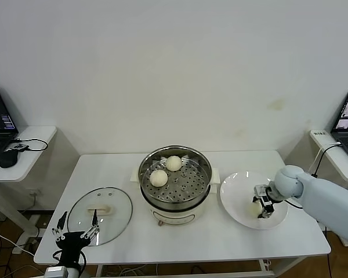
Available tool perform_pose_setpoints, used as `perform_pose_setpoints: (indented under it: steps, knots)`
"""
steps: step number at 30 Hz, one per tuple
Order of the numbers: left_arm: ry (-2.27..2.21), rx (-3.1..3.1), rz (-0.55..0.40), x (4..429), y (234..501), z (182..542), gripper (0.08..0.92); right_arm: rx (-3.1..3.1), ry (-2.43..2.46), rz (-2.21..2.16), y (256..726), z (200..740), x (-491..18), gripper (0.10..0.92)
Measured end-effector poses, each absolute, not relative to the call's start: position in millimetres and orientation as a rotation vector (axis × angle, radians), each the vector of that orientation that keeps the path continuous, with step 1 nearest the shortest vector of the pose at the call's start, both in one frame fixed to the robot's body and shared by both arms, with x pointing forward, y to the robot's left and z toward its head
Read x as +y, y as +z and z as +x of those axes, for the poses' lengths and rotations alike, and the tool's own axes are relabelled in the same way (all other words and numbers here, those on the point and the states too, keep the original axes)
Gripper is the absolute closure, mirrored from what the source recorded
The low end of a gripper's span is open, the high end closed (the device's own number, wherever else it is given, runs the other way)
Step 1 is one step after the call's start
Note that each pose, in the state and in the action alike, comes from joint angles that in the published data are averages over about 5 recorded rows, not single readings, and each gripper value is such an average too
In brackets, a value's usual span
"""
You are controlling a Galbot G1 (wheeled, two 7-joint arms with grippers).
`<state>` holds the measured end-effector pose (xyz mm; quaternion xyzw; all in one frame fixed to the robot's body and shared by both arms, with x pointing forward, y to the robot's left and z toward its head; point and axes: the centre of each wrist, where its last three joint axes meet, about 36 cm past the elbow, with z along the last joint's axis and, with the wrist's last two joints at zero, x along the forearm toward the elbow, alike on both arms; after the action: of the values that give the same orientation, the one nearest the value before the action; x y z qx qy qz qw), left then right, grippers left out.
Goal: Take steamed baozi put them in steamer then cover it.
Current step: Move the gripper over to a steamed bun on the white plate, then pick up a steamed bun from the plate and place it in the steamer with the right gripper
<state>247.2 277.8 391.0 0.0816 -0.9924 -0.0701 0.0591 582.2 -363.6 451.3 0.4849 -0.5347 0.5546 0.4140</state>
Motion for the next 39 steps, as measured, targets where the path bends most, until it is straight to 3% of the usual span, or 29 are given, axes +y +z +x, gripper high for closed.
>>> perform_pose_setpoints:
  steps: [9, 21, 30, 39]
  knots:
    - [-0.220, -3.011, 0.244, 279, 393, 247, 0.177, -1.375, 1.372, 1.222, 488, 586, -365, 0.418]
    - [-0.219, -3.024, 0.233, 277, 398, 247, 0.177, -1.511, 1.410, 1.256, 606, 611, -338, 0.411]
    - [-0.213, -3.040, 0.245, 276, 403, 247, 0.177, -1.571, 1.524, 1.386, 679, 616, -269, 0.409]
    - [-0.221, -3.038, 0.275, 281, 403, 247, 0.177, -1.478, 1.642, 1.620, 678, 612, -178, 0.403]
